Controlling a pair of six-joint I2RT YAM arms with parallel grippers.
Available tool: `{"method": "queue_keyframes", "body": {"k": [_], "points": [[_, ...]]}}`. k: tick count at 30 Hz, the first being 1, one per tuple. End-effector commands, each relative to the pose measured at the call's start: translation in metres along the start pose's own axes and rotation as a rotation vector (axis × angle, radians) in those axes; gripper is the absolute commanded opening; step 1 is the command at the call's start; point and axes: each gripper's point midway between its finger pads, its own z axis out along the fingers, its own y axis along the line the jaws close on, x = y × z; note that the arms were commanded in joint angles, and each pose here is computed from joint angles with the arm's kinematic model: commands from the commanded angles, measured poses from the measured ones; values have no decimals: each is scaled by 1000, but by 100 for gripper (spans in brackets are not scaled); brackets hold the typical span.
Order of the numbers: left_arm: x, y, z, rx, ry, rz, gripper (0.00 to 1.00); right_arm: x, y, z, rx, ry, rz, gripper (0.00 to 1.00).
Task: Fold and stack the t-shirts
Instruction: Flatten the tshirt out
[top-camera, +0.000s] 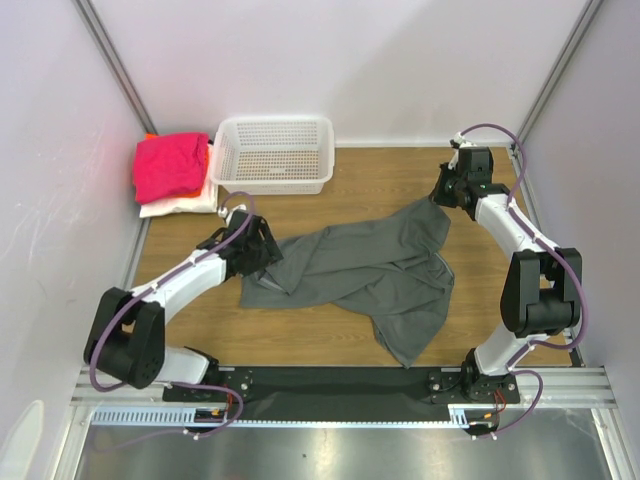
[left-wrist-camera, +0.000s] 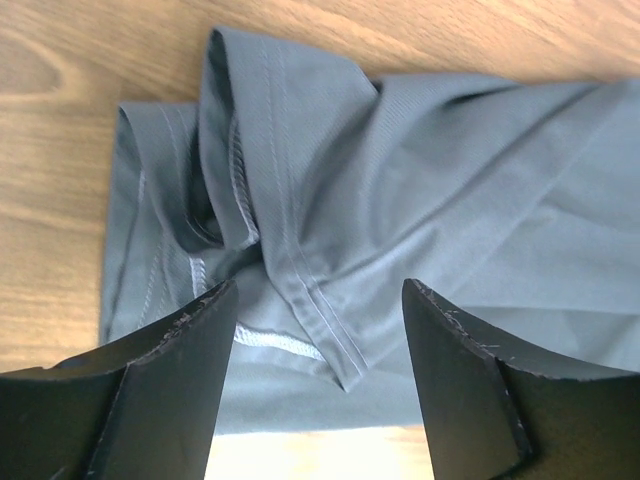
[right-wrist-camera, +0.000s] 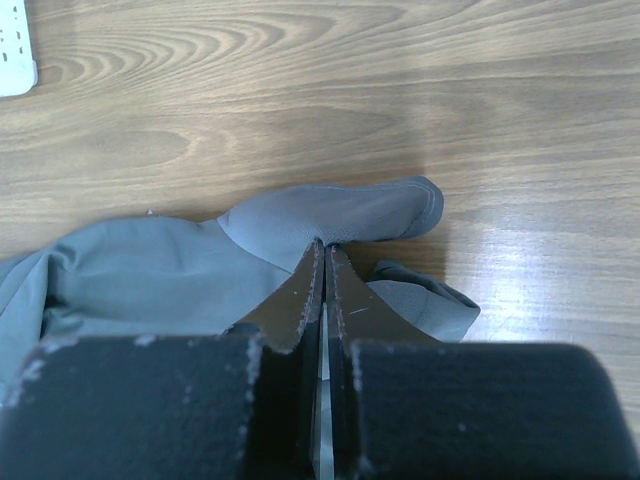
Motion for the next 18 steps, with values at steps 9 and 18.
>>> {"method": "queue_keyframes", "body": {"k": [9, 18], "points": [[5, -5, -7, 1, -32, -45, 77, -22, 1, -11, 6, -68, -6, 0], [7, -14, 5, 18, -15, -92, 68, -20, 3, -9, -5, -69, -11, 0]]}}
